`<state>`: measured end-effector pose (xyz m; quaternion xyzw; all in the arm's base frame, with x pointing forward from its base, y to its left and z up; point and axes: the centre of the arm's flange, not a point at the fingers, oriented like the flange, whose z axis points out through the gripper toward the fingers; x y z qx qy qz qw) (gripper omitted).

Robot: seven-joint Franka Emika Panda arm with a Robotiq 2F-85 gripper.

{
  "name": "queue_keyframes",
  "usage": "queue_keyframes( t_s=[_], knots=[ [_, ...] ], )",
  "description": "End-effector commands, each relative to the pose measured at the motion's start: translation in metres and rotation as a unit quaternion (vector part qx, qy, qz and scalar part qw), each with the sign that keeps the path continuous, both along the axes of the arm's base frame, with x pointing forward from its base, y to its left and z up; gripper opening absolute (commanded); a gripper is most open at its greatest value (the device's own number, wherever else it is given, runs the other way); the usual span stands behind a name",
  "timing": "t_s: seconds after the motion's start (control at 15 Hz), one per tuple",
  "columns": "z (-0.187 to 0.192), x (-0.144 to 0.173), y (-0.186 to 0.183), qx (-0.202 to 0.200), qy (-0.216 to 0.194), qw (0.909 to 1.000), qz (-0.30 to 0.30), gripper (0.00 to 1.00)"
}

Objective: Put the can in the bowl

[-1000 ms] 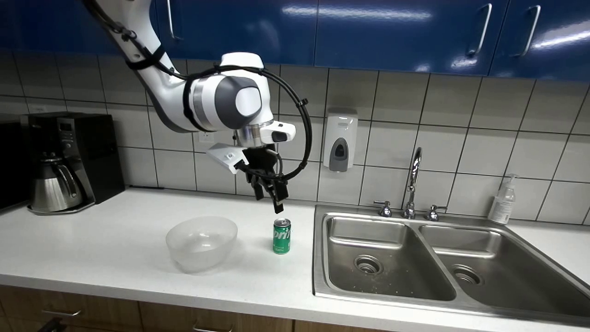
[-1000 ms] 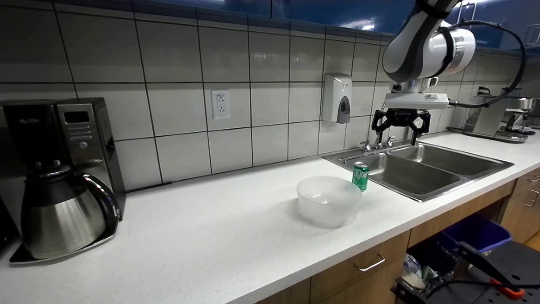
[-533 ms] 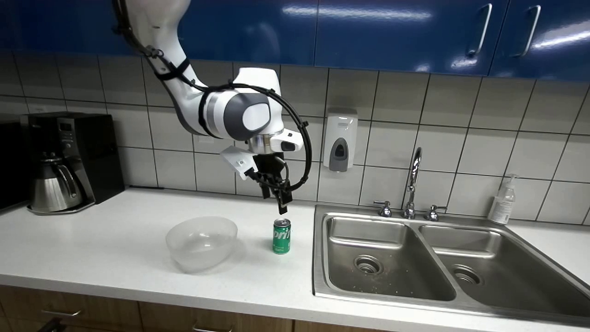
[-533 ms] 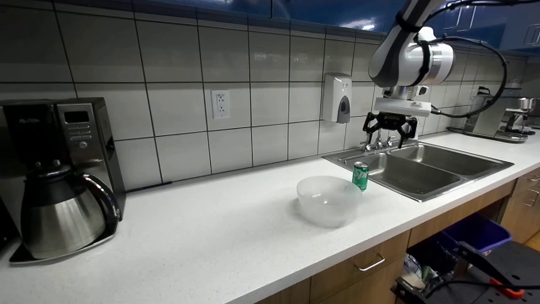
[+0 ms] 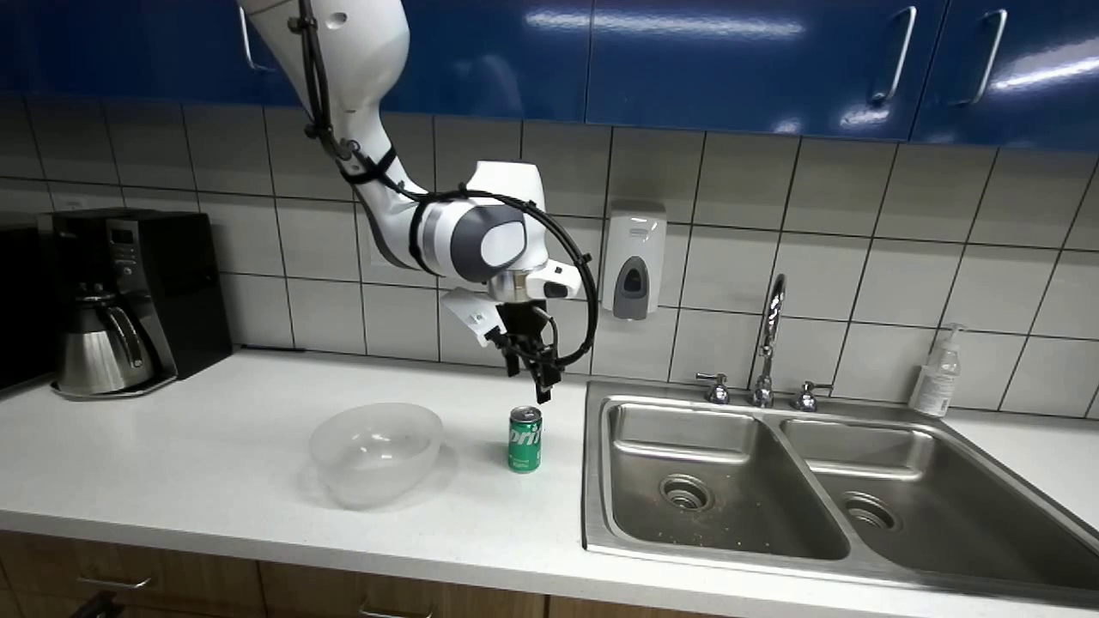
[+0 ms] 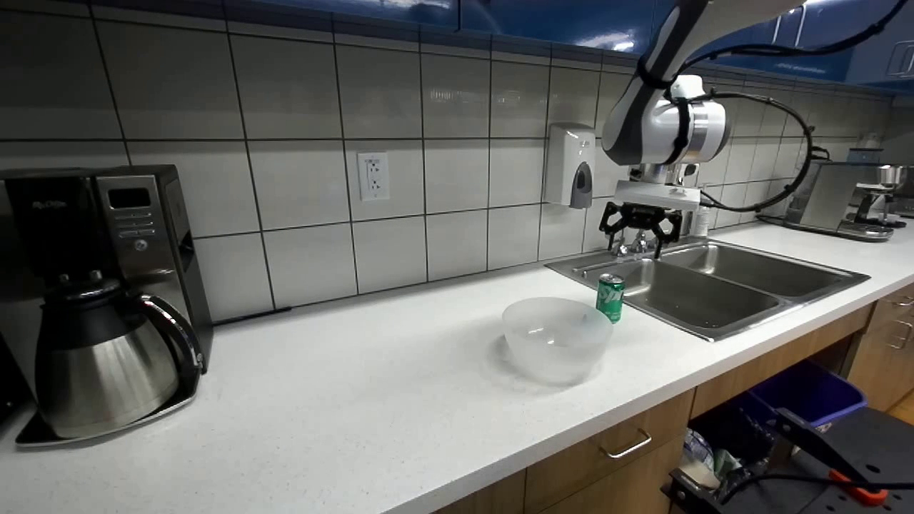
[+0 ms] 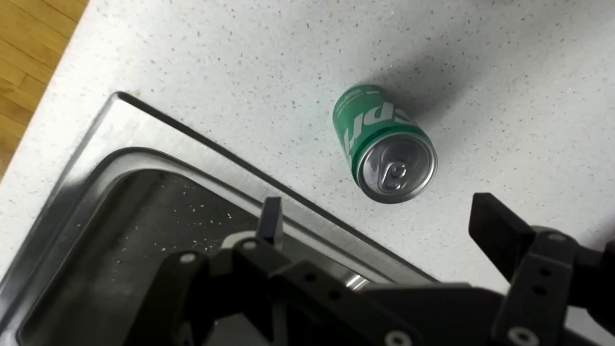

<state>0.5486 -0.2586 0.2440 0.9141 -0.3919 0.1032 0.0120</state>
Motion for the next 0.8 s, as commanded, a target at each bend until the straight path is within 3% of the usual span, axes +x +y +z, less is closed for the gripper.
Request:
queue_keyframes(
  t_s=[0.0,0.73],
  knots=[
    [-0.013,0.035,-0.007,0.011,0.018,0.9996,0.019,1.0],
    [-0.049,0.056,-0.009,0.032,0.063,0.9968,0.038,1.0]
  ],
)
